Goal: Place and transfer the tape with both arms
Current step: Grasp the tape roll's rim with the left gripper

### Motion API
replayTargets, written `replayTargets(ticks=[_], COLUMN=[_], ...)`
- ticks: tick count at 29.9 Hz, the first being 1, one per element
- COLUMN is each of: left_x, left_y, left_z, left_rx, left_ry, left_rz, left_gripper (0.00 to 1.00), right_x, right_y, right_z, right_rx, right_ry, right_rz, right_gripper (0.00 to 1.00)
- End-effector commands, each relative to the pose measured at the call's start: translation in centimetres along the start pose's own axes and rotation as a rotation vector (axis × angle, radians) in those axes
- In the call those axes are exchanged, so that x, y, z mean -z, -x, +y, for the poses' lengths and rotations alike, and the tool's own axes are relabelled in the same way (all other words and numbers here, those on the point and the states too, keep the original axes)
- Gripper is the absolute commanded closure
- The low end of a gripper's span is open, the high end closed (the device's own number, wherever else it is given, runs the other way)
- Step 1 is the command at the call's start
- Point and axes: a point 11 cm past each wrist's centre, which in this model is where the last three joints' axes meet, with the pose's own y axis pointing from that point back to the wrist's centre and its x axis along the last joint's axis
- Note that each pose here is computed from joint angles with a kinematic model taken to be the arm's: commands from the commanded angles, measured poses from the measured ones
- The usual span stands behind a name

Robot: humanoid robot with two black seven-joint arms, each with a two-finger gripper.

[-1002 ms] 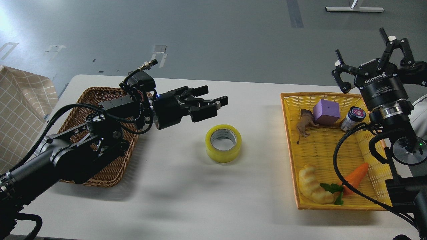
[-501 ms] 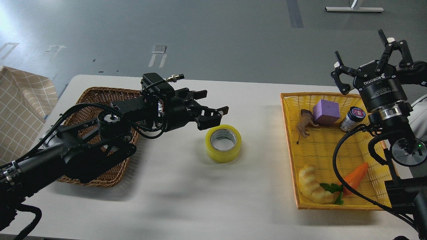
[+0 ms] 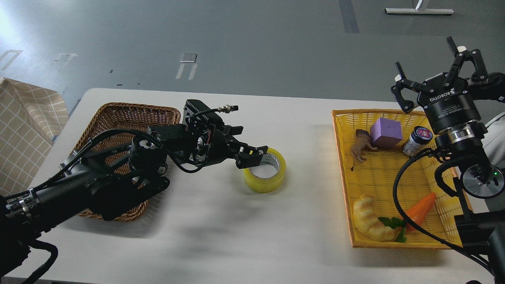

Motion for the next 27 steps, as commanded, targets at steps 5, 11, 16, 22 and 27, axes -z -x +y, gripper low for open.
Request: replayTargets(ticks=[5, 11, 16, 22, 27], left_x=[-0.7, 0.0, 0.2, 0.1, 0.4], left_y=[1.0, 1.8, 2.0, 2.8, 3.4], left_z=[-1.4, -1.9, -1.9, -2.9, -3.2], left_rx=[0.024, 0.045, 0.049, 0.068, 0.085], left_ry=[0.004, -0.021, -0.028, -0.045, -0.056], left_rz=[0.016, 0.035, 0.039, 0.062, 0.069], left_gripper=[0.02, 0.03, 0.03, 0.04, 0.06], right_x=[-0.1, -0.2, -0.3, -0.3, -0.2], right_y=[-0.3, -0.4, -0.4, -0.6, -0.7], right_z=[0.3, 0.5, 0.5, 0.7, 0.8], right_rx=[-0.008, -0.014, -0.013, -0.018, -0.022], right_ry=[0.003, 0.005, 0.005, 0.007, 0.005], right_rz=[-0.001, 0.000, -0.003, -0.001, 0.000], right_gripper=[0.00, 0.00, 0.00, 0.00, 0.00])
